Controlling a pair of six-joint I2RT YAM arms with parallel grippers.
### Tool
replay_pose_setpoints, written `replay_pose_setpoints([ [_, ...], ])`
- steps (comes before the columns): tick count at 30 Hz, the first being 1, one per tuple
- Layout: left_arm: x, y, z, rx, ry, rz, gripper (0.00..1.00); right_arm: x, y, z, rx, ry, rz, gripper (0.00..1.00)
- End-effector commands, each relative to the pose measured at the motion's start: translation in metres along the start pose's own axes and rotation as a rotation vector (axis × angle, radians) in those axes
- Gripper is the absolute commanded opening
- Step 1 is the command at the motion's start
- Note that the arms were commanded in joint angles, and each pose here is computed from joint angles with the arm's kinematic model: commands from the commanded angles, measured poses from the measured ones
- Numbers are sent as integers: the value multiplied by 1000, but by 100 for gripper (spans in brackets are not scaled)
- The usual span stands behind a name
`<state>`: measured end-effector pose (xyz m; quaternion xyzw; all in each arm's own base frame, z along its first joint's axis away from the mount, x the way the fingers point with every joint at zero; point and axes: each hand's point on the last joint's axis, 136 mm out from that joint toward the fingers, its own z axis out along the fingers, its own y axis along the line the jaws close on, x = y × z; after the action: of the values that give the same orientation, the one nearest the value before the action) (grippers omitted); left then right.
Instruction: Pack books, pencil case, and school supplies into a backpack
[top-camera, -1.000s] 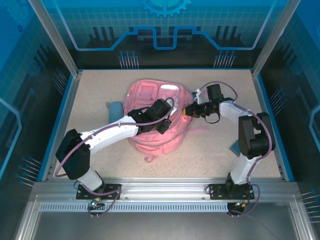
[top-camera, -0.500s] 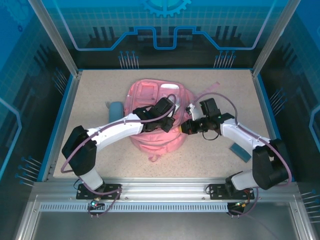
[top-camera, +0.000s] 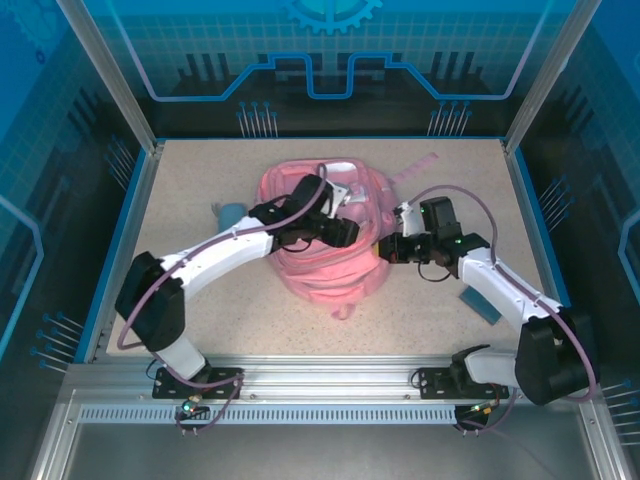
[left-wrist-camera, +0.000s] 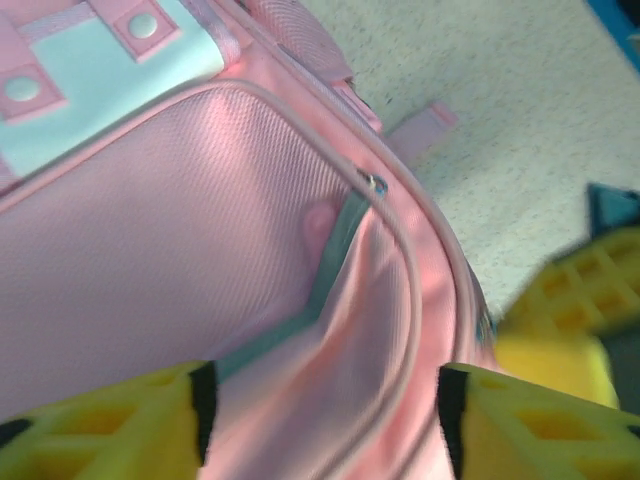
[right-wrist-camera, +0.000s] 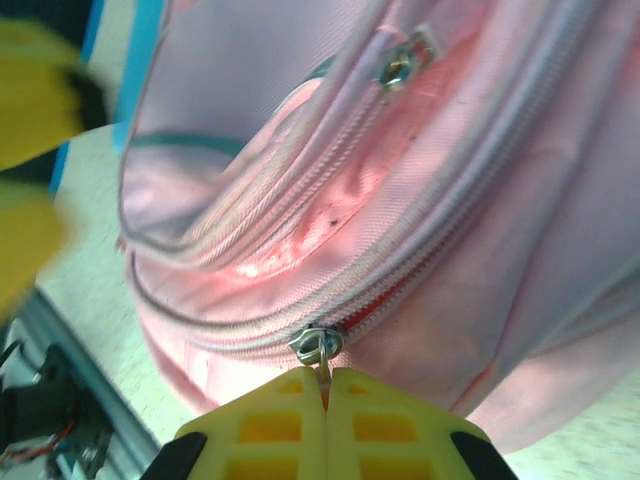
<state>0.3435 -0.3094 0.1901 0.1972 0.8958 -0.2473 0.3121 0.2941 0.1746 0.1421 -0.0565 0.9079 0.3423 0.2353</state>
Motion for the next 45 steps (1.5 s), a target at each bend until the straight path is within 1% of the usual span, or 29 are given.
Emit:
replay_pose_setpoints([
  [1, 6, -8, -21, 71, 21, 79, 67, -25, -16, -10, 70, -54, -7, 0],
  [3, 16, -4, -20, 55, 68, 138, 68, -42, -16, -13, 83, -77, -22, 0],
  [7, 31, -2, -12, 64, 145, 211, 67, -55, -21, -12, 100, -86, -25, 0],
  [11, 35, 8, 2, 24, 174, 262, 62, -61, -20, -13, 95, -92, -29, 0],
  [15, 36, 12, 16, 18, 201, 305, 59, -61, -20, -13, 96, -84, -28, 0],
  [19, 35, 19, 28, -11, 221, 324, 57, -60, -19, -13, 94, -79, -27, 0],
  [21, 34, 23, 34, -33, 223, 330, 55, -60, -18, -14, 89, -76, -28, 0],
  [25, 28, 33, 43, -87, 213, 331, 46, -55, -16, -12, 74, -59, -33, 0],
  [27, 26, 35, 48, -100, 205, 328, 39, -49, -14, -10, 74, -39, -46, 0],
  [29, 23, 33, 51, -99, 188, 319, 29, -40, -12, -8, 80, -18, -64, 0],
  [32, 15, 26, 53, -80, 142, 296, 18, -20, -9, -1, 117, 27, -98, 0],
  [35, 5, 18, 54, -66, 88, 273, 12, 2, -10, 5, 210, 55, -145, 0],
  [37, -2, 14, 53, -54, 52, 248, 9, 19, -6, 12, 218, 67, -167, 0],
  [40, -13, 5, 52, -14, -2, 211, 5, 40, 12, 28, 177, 97, -199, 0],
  [45, -20, -5, 50, 38, -47, 166, 3, 57, 60, 61, -5, 117, -190, 0],
])
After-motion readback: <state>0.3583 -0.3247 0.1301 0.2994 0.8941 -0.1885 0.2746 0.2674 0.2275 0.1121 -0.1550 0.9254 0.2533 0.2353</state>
